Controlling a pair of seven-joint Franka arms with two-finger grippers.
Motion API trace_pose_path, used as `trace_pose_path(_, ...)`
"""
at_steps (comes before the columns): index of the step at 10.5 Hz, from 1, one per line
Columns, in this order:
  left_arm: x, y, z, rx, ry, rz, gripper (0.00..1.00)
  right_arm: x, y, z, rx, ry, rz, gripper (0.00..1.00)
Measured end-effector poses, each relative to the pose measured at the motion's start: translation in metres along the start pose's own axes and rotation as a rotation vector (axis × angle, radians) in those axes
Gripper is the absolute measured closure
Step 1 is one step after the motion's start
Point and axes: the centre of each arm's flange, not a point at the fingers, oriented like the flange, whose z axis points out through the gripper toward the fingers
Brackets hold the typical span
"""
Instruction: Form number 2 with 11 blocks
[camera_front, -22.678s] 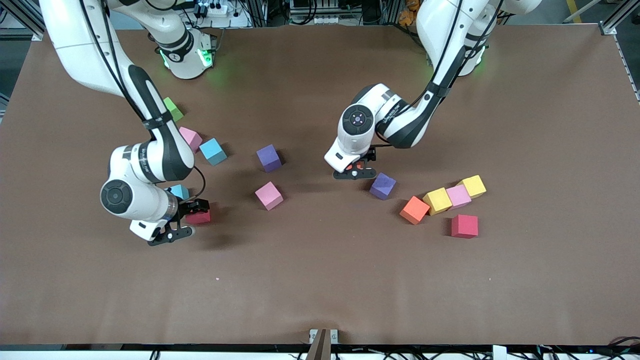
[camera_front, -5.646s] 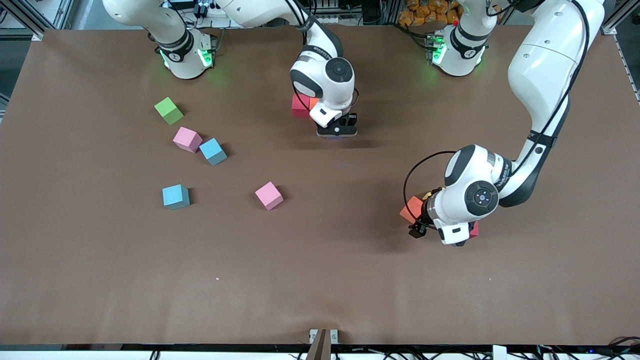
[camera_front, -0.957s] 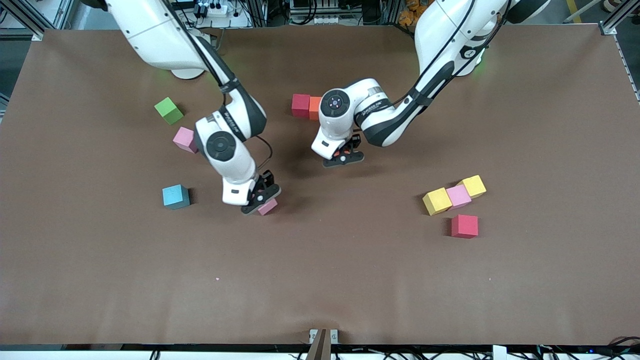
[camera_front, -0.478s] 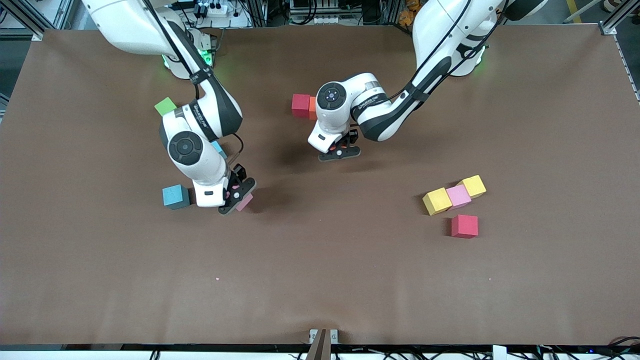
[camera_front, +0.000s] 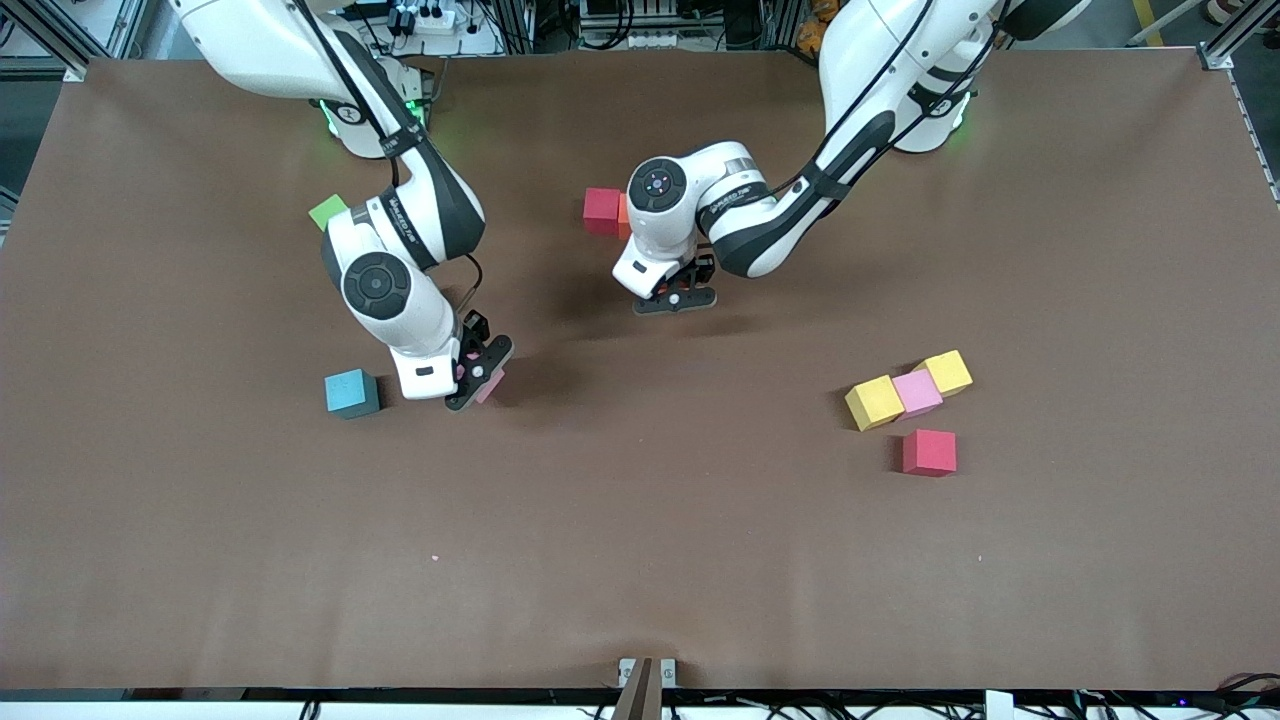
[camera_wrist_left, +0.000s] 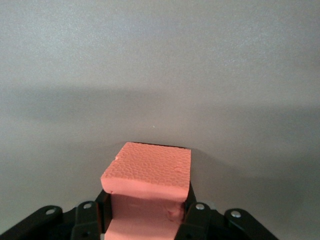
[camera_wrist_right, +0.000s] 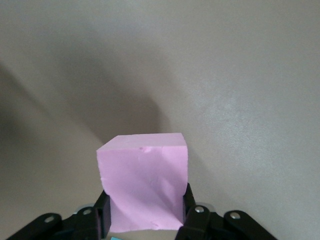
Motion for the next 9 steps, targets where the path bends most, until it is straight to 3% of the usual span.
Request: trace_pose_path(9, -0.007, 0.002, 0.004, -0.003, -0.002, 0.011, 0.45, -0.005, -0.023, -0.004, 0.004, -0.009, -0.042, 0.44)
